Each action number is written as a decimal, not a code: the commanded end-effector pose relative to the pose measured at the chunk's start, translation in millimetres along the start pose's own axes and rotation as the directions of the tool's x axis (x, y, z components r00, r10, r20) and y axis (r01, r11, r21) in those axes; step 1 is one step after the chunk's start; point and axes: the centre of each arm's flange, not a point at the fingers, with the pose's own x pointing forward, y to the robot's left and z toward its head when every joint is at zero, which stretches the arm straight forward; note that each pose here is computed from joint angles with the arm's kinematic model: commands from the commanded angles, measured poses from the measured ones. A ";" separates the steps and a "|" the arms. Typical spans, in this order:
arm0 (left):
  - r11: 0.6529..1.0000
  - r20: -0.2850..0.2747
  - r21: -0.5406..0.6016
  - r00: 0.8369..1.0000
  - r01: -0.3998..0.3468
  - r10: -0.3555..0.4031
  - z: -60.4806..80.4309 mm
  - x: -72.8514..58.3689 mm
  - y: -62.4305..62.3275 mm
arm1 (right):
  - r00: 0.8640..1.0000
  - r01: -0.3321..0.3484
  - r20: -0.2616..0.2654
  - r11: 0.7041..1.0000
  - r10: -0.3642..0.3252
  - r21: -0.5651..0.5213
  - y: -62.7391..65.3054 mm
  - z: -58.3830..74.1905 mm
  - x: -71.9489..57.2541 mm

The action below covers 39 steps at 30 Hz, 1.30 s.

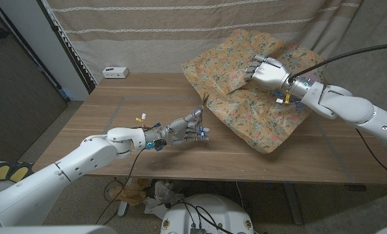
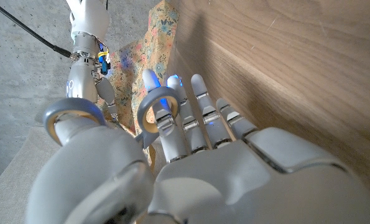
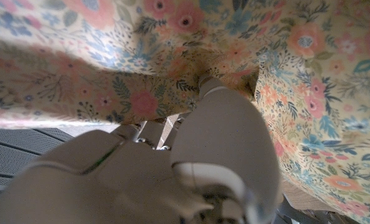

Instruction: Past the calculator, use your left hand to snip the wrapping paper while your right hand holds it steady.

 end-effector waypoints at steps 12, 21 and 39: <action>1.000 -0.015 0.018 1.000 0.002 -0.002 7.7 1.0 3.2 | 0.999 -0.034 -0.001 0.999 0.034 0.014 10.8 6.1 -13.7; 1.000 -0.021 0.014 1.000 0.014 -0.014 7.7 4.0 1.3 | 0.997 -0.065 -0.035 0.998 0.065 0.017 21.5 3.9 -22.1; 1.000 -0.045 0.002 0.999 0.022 -0.021 5.4 2.8 2.1 | 0.996 -0.033 -0.082 0.999 0.035 0.026 13.9 3.0 -33.0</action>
